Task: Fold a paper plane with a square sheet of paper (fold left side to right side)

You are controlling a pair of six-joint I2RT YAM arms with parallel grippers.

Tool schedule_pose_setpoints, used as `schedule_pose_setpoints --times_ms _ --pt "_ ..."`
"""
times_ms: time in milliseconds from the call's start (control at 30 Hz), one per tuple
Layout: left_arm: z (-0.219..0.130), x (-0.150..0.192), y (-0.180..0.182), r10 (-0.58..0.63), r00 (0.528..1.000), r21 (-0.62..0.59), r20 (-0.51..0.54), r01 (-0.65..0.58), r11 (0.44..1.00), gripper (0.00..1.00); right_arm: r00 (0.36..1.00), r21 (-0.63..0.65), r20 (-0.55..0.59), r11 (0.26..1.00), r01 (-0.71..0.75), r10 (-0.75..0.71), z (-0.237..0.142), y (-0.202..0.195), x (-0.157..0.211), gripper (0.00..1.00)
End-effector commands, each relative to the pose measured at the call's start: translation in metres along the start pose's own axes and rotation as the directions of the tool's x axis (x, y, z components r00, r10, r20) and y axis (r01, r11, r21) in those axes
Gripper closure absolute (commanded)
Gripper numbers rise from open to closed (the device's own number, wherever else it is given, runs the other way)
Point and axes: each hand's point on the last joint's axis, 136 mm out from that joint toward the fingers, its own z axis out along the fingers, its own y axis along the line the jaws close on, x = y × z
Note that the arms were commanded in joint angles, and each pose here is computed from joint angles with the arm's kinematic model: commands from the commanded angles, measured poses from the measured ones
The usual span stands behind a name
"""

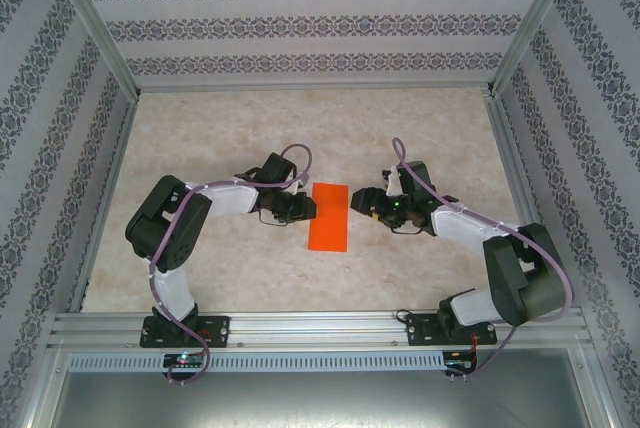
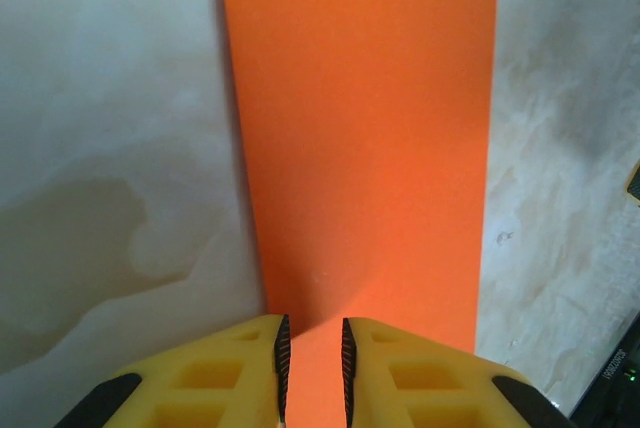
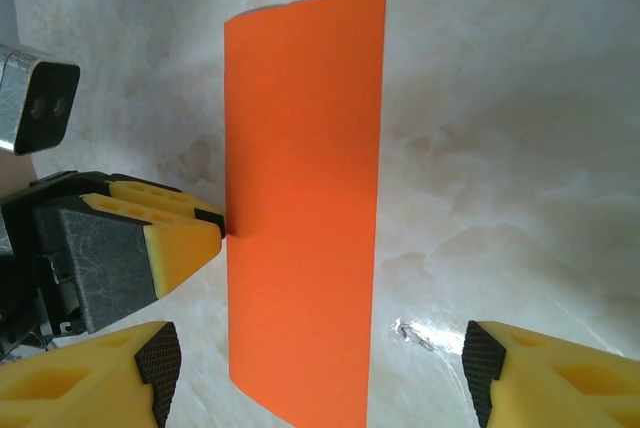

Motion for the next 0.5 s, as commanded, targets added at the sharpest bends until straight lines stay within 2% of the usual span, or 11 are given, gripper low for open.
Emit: schedule_pose_setpoints --times_ms 0,300,467 --pt "0.005 0.005 -0.003 0.015 0.999 0.002 -0.028 -0.015 1.0 0.76 0.999 -0.01 -0.036 1.0 0.004 -0.005 0.001 0.002 0.003 0.24" --pt "-0.011 -0.004 -0.015 0.044 0.999 0.01 0.03 -0.044 0.999 0.78 0.999 0.002 -0.05 1.0 0.001 -0.001 0.003 -0.002 0.006 0.23" --pt "-0.014 -0.003 -0.025 0.072 0.997 0.026 0.021 -0.073 0.997 0.78 0.998 0.003 -0.057 1.0 0.0 0.0 0.005 -0.002 0.006 0.23"
